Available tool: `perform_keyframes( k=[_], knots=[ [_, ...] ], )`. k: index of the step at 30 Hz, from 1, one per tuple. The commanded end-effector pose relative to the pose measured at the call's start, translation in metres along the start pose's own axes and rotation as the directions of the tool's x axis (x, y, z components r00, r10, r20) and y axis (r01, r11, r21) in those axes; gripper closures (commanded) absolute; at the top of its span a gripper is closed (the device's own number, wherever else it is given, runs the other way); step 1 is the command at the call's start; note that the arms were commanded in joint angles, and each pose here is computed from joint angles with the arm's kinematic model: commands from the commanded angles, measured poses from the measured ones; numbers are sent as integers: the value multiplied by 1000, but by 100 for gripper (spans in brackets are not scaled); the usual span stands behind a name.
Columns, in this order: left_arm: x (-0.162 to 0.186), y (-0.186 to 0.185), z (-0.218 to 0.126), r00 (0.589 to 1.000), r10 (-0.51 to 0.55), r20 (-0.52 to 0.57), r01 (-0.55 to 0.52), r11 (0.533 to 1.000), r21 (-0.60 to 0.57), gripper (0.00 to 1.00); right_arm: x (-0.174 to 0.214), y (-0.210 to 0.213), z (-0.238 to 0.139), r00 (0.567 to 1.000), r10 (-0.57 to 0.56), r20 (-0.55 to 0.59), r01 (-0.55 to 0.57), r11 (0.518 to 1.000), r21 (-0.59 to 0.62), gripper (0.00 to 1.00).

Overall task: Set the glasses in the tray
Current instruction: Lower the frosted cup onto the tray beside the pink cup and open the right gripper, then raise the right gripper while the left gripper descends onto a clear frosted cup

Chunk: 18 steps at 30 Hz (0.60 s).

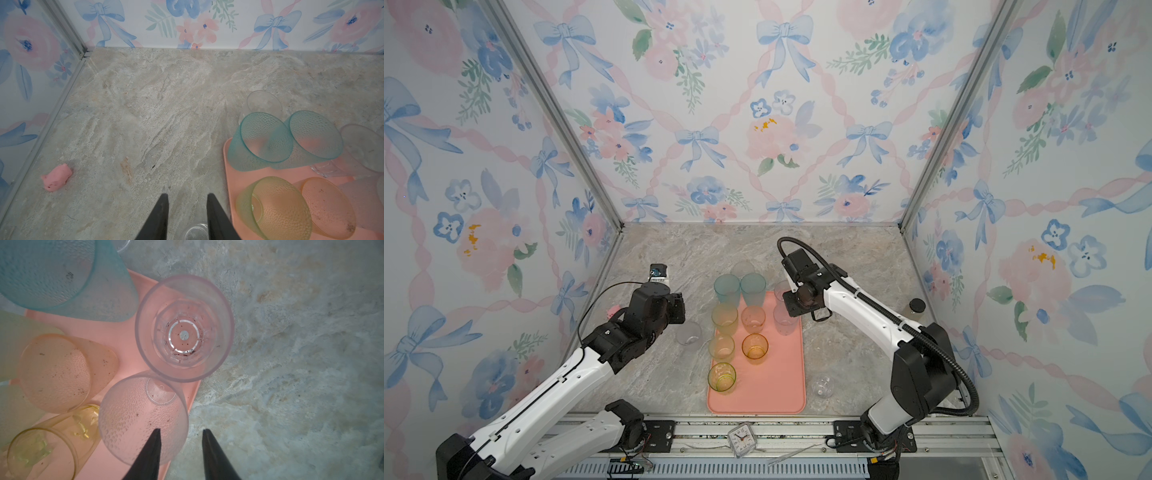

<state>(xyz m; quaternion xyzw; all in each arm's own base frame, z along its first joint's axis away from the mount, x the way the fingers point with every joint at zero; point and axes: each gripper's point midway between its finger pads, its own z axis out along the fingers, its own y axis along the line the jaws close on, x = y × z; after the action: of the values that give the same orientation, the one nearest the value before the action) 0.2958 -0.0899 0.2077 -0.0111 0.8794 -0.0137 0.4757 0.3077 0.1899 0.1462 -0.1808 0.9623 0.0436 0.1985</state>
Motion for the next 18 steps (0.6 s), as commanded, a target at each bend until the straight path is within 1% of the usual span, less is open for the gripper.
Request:
perform_keyframes(
  k=[1, 3, 8, 9, 11, 14, 18],
  knots=[
    [8, 2, 4, 999, 19, -32, -19, 1000, -6, 68, -4, -3, -16, 998, 23, 50, -22, 1000, -14, 60],
    [9, 2, 4, 999, 9, -32, -10, 1000, -6, 69, -8, -3, -26, 996, 27, 88, -25, 999, -23, 60],
    [16, 1, 6, 997, -62, -39, 62, 998, 2, 71, -16, -9, -58, 977, 46, 208, -43, 999, -19, 56],
    [27, 4, 9, 997, -60, -56, 59, 998, -9, 71, -16, -12, -63, 972, 50, 228, -49, 999, -12, 56],
    [28, 7, 7, 997, -69, -44, 69, 998, -10, 71, -16, -19, -76, 961, 58, 270, -63, 998, 9, 54],
    [27, 7, 6, 997, -67, -39, 67, 998, -7, 71, -13, -27, -87, 948, 72, 309, -83, 996, 21, 52],
    [34, 2, 12, 995, -59, -75, 59, 998, 4, 71, -7, -35, -91, 942, 92, 322, -104, 994, 21, 51]
  ],
)
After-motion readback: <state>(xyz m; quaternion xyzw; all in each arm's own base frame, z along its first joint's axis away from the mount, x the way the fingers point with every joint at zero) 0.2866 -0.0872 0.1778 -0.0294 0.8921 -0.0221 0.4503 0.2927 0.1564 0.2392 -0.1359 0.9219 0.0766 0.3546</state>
